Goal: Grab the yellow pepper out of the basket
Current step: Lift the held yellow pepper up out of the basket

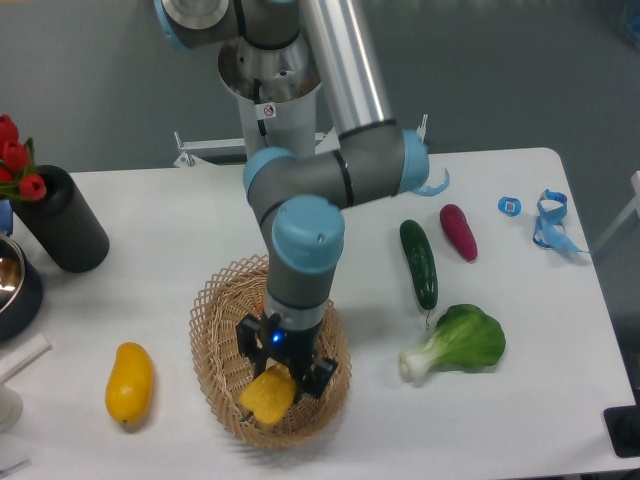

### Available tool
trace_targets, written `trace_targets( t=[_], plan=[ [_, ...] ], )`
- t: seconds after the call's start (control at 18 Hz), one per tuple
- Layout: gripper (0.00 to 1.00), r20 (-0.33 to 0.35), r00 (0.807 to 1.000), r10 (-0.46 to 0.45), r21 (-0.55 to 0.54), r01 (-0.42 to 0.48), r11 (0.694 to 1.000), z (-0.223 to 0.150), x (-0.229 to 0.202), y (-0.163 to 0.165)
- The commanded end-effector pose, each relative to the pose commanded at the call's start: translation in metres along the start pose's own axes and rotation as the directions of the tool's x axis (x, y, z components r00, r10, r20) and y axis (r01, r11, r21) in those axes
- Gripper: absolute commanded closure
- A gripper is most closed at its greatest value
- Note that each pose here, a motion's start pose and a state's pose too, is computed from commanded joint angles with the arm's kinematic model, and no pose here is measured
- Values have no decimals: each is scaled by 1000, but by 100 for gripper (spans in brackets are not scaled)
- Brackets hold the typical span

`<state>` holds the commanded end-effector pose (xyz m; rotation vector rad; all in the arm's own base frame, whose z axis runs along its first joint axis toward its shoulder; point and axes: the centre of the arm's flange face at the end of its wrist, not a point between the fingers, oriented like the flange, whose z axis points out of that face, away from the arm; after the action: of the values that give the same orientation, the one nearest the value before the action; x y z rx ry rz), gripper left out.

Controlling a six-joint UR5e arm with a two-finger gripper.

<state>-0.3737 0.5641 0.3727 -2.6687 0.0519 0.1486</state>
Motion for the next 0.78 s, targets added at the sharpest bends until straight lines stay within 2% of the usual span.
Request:
trace_targets(
  t=[0.11, 0.22, 0.33, 0.61, 0.78],
  plan=[
    [56, 19, 998, -64, 71, 63, 995, -32, -23, -3],
    [56, 21, 992, -122, 148, 118, 982, -61, -52, -3],
    [56, 50, 984, -171, 202, 158, 967, -97, -69, -4],
    [56, 78, 973, -219, 243, 195, 950, -131, -80, 0],
    [56, 57, 970, -235, 282, 210, 936, -143, -90, 6]
  ],
)
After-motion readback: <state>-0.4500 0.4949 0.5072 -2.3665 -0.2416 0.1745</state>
